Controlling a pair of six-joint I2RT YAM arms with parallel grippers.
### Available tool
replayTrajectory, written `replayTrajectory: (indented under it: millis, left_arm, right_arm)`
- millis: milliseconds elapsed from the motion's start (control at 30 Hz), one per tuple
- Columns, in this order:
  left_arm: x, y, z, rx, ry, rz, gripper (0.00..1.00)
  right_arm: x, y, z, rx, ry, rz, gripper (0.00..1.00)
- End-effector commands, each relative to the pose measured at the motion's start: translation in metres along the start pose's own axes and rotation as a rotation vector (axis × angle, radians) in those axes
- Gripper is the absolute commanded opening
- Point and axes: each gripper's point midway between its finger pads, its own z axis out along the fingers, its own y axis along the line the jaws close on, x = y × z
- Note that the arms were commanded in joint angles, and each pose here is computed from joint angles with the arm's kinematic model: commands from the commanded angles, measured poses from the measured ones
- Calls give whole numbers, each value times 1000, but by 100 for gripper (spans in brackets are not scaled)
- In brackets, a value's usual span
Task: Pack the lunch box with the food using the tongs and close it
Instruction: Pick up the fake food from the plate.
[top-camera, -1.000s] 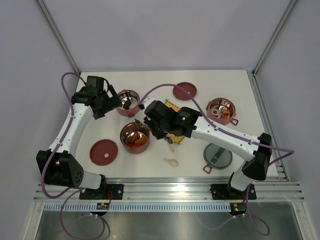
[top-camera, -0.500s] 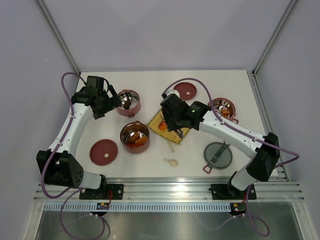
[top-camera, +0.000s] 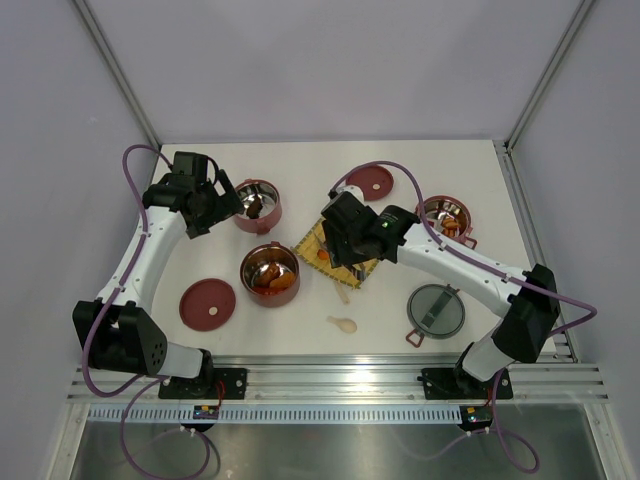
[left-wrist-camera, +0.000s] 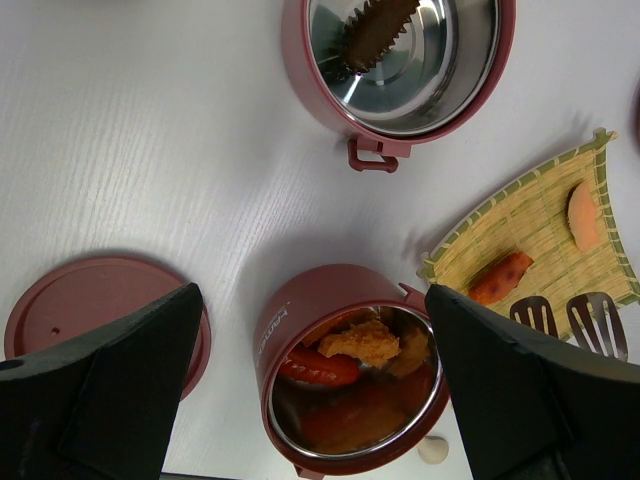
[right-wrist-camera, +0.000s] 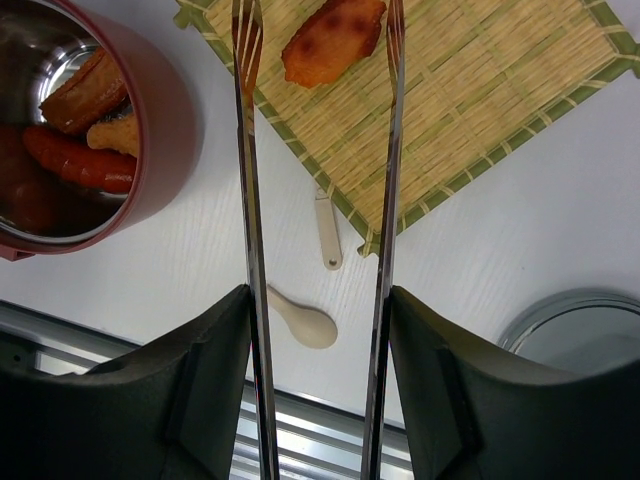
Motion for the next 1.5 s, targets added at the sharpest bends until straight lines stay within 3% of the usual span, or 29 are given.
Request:
replayTrajectory:
  millis: [0,467,867,1467]
  left_arm:
    - [-10,-6,-7,34,-40,9,99]
    - [-10,-6,-7,40,-39,8,99]
    - [-9,-5,-7,38,-39,11,99]
    - [-7,-5,-4,39,-33,10,99]
  right_arm:
    - [-9,5,-11,-36,-37,43,63]
    - [10,8,1,-44,46,41,67]
    - [10,7,2,-41,40,42,61]
    - [26,8,18,-26,105,31,66]
